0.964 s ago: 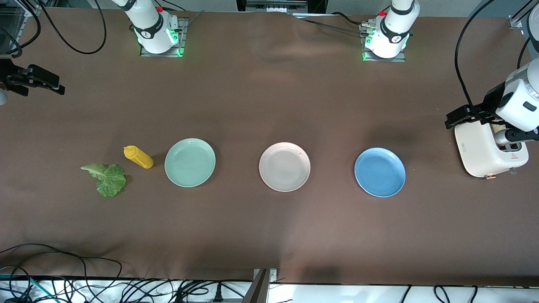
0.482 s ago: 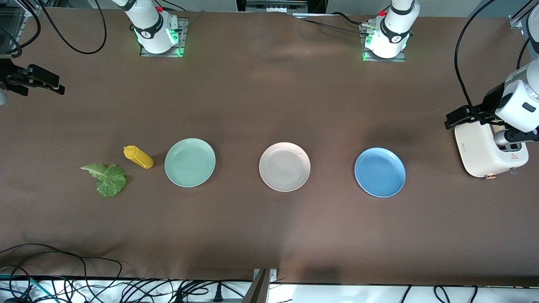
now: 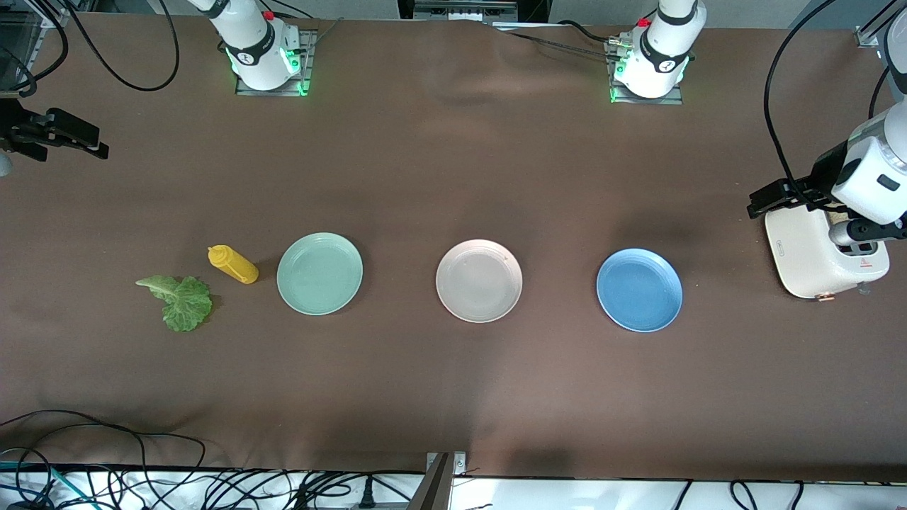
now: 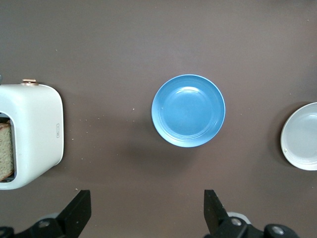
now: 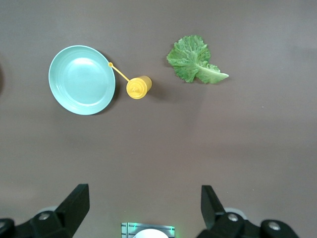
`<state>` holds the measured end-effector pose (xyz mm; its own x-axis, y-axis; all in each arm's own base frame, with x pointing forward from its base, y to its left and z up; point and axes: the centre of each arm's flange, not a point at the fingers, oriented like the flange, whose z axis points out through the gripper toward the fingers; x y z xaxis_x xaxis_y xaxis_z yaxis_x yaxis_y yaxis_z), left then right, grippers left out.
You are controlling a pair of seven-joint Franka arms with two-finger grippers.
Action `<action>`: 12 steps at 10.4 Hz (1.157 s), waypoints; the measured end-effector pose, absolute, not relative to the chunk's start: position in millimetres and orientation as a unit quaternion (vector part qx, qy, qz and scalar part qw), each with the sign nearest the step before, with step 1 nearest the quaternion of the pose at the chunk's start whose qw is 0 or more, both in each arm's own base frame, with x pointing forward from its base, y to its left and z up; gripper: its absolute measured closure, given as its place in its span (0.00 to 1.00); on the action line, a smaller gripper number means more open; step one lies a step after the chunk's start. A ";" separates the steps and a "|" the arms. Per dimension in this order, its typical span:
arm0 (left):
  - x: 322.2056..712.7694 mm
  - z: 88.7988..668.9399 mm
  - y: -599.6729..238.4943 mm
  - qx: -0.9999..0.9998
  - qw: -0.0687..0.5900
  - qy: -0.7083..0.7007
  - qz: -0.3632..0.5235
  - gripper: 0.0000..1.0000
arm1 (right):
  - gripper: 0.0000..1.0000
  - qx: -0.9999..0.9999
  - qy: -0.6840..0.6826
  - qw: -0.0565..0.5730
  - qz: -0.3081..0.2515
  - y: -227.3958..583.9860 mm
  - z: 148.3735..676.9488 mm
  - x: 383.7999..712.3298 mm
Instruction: Make sandwich on beige plate with both arms
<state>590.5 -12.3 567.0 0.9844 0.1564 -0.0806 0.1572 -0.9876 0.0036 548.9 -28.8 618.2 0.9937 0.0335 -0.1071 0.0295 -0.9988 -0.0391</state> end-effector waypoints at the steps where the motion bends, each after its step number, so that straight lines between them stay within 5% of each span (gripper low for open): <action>1: 590.7 566.5 -12.3 0.996 0.005 0.079 -0.040 0.00 | 0.00 -0.998 -0.016 0.019 0.054 -28.8 618.2 548.9; 12: 591.6 566.2 -8.0 0.996 0.005 0.082 -0.039 0.00 | 0.00 -0.998 -0.016 0.019 0.054 -28.8 618.3 548.7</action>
